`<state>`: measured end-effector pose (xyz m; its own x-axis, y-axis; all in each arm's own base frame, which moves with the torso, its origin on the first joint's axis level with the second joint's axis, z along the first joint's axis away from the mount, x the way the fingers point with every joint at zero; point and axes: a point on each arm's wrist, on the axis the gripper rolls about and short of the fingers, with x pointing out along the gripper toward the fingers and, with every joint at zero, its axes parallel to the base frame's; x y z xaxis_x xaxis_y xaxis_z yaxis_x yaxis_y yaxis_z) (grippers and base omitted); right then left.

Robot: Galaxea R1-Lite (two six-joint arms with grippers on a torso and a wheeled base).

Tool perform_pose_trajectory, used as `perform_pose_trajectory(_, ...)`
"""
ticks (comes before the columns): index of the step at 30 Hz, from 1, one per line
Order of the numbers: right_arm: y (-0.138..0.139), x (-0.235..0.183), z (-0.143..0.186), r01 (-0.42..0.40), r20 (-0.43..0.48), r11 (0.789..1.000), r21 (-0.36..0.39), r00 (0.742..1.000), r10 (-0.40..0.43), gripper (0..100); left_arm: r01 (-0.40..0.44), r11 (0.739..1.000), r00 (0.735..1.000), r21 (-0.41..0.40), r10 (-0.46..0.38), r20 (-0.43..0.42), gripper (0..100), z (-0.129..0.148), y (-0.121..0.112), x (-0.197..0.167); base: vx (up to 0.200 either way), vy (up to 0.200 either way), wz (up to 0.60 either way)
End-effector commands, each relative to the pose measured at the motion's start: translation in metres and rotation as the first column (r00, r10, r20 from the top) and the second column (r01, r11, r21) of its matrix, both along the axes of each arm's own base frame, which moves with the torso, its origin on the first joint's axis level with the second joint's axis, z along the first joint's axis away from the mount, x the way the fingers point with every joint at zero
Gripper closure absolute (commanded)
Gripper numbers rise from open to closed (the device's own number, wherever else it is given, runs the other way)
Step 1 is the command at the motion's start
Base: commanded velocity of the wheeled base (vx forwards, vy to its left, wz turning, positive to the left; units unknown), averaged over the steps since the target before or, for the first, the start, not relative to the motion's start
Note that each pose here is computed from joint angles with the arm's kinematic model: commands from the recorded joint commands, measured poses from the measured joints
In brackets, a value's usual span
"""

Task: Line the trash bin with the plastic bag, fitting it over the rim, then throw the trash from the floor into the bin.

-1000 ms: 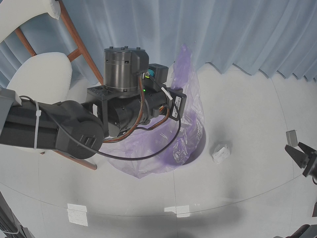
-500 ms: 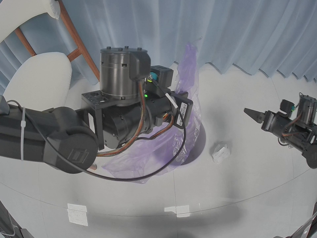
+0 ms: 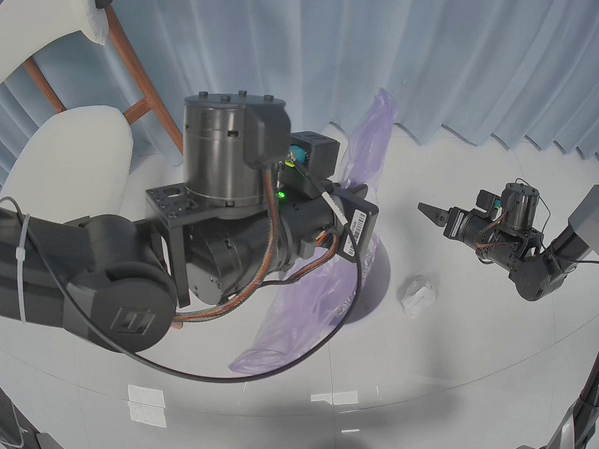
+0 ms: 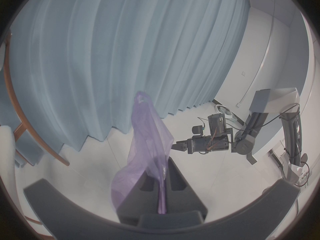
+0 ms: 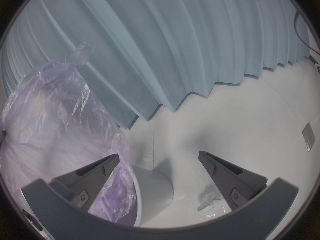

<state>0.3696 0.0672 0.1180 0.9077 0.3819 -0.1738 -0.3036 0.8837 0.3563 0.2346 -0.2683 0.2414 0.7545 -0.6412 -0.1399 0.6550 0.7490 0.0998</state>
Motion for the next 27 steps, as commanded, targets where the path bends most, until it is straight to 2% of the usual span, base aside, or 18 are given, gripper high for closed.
perform_pose_trajectory(1,0.000,0.002,-0.009,0.000,-0.022,1.000,-0.006,1.000,0.000,0,0.001,1.000,1.000,-0.003,-0.001,0.003,100,0.001,0.000,-0.002,0.200,0.000,0.00)
perform_pose_trajectory(3,0.000,0.002,-0.010,0.001,-0.026,1.000,-0.007,1.000,-0.002,0,0.007,1.000,1.000,-0.009,-0.007,0.004,100,0.001,-0.002,-0.003,0.200,0.000,0.00)
perform_pose_trajectory(8,-0.001,0.006,-0.012,0.005,-0.026,1.000,-0.007,1.000,-0.005,0,0.037,0.999,0.999,-0.019,-0.038,-0.017,100,-0.002,-0.008,-0.014,0.000,0.000,0.00)
perform_pose_trajectory(14,0.009,0.033,-0.020,0.027,0.005,0.999,-0.016,1.000,-0.027,0,0.042,0.999,0.998,-0.023,-0.043,-0.047,100,-0.008,-0.011,-0.024,0.000,0.000,0.00)
perform_pose_trajectory(15,0.013,0.038,-0.023,0.033,0.008,0.999,-0.017,0.999,-0.033,100,0.035,0.999,0.998,-0.016,-0.036,-0.053,100,-0.010,-0.010,-0.025,0.000,0.000,0.00)
perform_pose_trajectory(19,0.019,0.044,-0.030,0.027,0.004,0.999,-0.020,1.000,-0.027,100,0.044,0.999,0.997,-0.017,-0.045,-0.062,100,-0.011,-0.011,-0.032,0.000,0.000,0.00)
perform_pose_trajectory(24,0.045,0.046,-0.038,-0.037,0.006,0.999,-0.017,0.999,0.037,100,0.057,0.998,0.994,-0.004,-0.057,-0.094,100,-0.022,-0.011,-0.039,0.000,0.000,0.00)
perform_pose_trajectory(27,0.062,0.044,-0.039,-0.102,0.028,0.995,-0.008,0.994,0.102,100,0.059,0.998,0.995,-0.025,-0.061,-0.076,100,-0.021,-0.012,-0.039,0.000,0.000,0.00)
